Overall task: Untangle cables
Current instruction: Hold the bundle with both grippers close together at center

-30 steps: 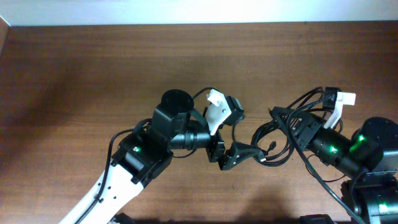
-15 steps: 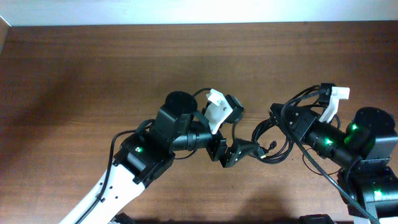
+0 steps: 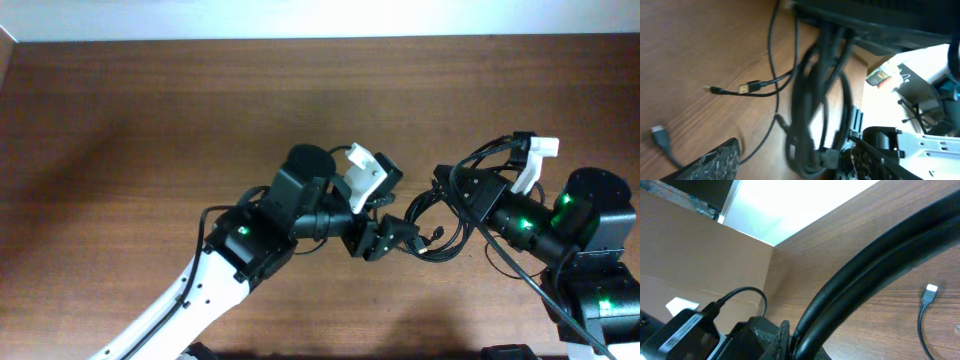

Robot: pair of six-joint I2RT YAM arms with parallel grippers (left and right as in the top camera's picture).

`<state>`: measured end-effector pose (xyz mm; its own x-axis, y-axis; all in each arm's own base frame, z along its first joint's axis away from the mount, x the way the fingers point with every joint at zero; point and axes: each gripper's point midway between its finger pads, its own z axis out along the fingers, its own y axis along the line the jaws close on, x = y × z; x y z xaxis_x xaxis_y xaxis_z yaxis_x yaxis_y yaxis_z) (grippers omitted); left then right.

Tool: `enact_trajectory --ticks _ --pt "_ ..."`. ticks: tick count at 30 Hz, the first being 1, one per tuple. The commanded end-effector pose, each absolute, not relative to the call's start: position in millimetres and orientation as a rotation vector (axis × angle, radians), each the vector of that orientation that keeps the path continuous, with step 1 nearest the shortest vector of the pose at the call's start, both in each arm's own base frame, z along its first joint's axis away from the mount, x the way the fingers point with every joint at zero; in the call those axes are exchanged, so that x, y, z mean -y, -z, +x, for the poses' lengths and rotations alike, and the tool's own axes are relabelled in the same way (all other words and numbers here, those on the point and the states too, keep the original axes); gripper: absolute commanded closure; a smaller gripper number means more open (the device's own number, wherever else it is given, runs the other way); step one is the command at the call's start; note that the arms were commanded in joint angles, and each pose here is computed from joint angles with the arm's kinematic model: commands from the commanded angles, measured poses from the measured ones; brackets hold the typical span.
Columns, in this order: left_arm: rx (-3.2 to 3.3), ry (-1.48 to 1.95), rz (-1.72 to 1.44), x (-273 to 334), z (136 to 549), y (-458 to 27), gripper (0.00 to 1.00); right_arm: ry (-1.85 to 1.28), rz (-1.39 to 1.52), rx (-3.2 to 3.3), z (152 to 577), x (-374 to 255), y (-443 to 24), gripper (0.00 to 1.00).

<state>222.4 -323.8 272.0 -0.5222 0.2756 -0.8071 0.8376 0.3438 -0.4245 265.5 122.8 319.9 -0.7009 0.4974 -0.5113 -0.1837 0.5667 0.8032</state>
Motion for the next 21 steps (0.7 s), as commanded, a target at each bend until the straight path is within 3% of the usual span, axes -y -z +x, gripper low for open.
enact_trajectory --ticks 1,4,7,12,21 --pt "-1.946 1.159 0.992 332 218 -279 0.27 -1.155 0.219 -2.040 264 -124 -324 0.96" --pt "-1.951 1.159 0.995 332 217 -277 0.33 -1.155 0.219 -2.041 264 -124 -324 0.96" --pt "-1.986 1.120 0.938 329 225 -274 0.47 -1.155 0.219 -2.041 264 -124 -324 0.96" --pt "-1.992 1.120 0.940 329 225 -273 0.34 -1.161 0.215 -2.041 264 -125 -324 0.96" --pt "-2.000 1.119 0.940 331 227 -269 0.58 -1.168 0.210 -2.042 263 -125 -324 0.96"
